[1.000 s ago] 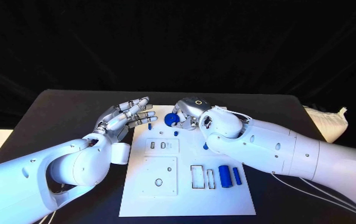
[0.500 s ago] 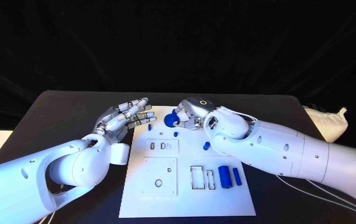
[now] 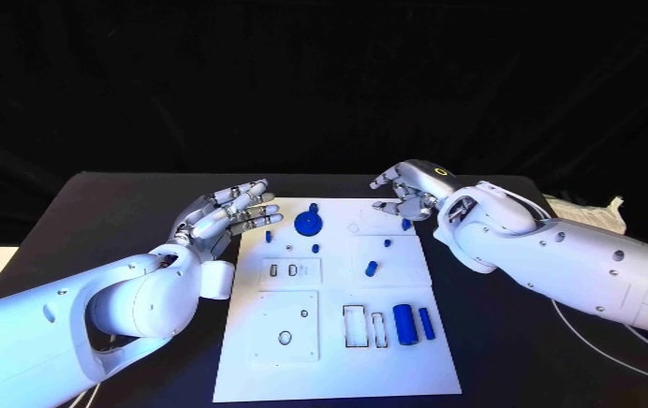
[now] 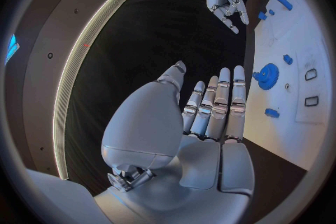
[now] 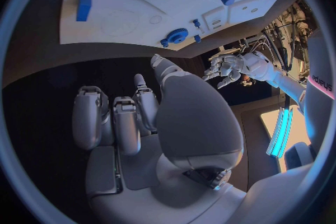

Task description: Assemble the parts on the task board

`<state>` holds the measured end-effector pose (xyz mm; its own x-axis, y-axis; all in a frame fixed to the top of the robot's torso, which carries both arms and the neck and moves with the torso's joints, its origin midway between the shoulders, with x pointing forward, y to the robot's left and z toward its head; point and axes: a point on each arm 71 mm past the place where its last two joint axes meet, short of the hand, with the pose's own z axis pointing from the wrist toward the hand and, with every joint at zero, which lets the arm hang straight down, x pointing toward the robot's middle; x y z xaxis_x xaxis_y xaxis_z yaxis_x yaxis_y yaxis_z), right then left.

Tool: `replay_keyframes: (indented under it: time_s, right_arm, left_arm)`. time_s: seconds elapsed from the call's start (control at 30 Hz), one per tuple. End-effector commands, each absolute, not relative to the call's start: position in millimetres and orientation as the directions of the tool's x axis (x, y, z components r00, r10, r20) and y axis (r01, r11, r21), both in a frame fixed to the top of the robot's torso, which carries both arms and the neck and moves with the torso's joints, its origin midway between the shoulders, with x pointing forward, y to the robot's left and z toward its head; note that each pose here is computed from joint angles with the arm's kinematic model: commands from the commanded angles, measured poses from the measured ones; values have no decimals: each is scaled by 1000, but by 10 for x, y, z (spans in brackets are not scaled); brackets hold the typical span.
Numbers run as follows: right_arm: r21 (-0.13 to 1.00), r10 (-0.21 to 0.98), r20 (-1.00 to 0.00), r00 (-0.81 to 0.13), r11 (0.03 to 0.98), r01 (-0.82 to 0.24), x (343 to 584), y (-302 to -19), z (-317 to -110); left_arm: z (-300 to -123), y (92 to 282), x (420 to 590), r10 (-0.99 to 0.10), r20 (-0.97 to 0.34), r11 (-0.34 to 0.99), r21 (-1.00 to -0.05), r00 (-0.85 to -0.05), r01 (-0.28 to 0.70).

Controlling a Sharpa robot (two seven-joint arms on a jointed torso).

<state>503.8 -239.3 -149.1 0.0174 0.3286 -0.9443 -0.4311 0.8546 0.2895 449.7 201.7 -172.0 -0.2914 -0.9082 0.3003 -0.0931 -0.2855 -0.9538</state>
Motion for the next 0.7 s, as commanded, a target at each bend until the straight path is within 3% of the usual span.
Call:
replay_keyframes:
  time_s: [0.03, 0.33, 0.7]
  right_arm:
    - [370, 398, -916, -50, 788, -492, 5010, -2483, -1531]
    - [339, 348, -936, -59, 839, -427, 5018, -2856, -1715]
    - [327, 320, -944, -86, 858, -396, 5031, -2963, -1831]
  left_arm:
    - [-1708, 1982, 4498, -894, 315, -301, -949, -318, -94]
    - [-1722, 1943, 4511, -890, 319, -303, -948, -325, -102]
    - [-1728, 1946, 4517, -891, 318, -301, -948, -323, -103]
